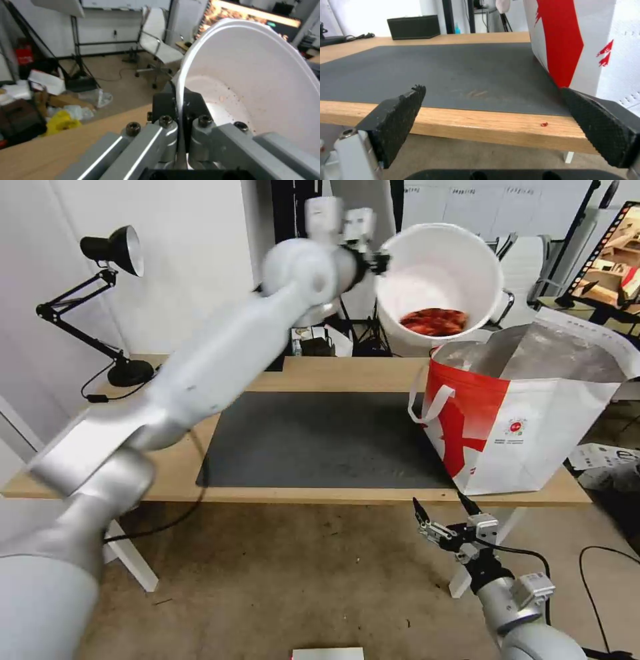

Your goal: Pick up the trash from the table and place it into the takeout bag.

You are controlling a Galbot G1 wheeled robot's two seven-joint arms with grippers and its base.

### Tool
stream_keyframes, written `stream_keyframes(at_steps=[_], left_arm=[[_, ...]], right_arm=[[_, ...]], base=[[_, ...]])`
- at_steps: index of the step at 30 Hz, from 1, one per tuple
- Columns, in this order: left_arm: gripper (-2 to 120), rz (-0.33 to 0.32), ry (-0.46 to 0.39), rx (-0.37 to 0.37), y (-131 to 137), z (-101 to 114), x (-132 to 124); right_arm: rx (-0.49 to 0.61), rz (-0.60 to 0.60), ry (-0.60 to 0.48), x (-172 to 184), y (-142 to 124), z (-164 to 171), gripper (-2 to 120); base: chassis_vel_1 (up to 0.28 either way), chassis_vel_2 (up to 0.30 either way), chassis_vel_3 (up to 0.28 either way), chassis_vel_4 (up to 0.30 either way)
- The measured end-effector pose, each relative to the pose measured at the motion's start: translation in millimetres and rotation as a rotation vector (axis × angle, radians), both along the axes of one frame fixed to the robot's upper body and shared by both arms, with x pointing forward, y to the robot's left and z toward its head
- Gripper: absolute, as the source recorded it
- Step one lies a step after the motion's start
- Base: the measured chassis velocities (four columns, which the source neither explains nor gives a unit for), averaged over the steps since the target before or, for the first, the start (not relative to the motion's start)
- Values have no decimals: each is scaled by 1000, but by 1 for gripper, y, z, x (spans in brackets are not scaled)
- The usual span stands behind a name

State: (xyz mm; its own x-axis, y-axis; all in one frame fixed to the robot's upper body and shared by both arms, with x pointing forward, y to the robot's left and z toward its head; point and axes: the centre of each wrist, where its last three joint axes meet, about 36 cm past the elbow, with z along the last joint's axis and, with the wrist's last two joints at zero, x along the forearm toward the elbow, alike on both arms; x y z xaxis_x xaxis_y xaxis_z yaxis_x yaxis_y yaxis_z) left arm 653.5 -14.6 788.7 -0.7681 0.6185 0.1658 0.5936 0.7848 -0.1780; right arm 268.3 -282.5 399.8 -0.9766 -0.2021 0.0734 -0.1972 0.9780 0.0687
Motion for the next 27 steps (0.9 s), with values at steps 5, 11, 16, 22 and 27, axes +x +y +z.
stream_keyframes(at_steps=[5, 11, 16, 22, 27], left_arm=[[0, -47, 22, 17, -29, -2, -6], [0, -76, 48, 30, -48, -19, -11], [0, -81, 50, 48, -56, -35, -12], [0, -68, -14, 46, -65, -67, -19], [0, -74, -62, 42, -72, -81, -27]], right_arm=[[0, 0, 0, 0, 0, 0, 100], [0, 0, 0, 0, 0, 0, 100], [0, 0, 0, 0, 0, 0, 100], [0, 0, 0, 0, 0, 0, 100], [0, 0, 0, 0, 0, 0, 100]], base=[[0, 0, 0, 0], [0, 0, 0, 0], [0, 0, 0, 0], [0, 0, 0, 0], [0, 0, 0, 0]])
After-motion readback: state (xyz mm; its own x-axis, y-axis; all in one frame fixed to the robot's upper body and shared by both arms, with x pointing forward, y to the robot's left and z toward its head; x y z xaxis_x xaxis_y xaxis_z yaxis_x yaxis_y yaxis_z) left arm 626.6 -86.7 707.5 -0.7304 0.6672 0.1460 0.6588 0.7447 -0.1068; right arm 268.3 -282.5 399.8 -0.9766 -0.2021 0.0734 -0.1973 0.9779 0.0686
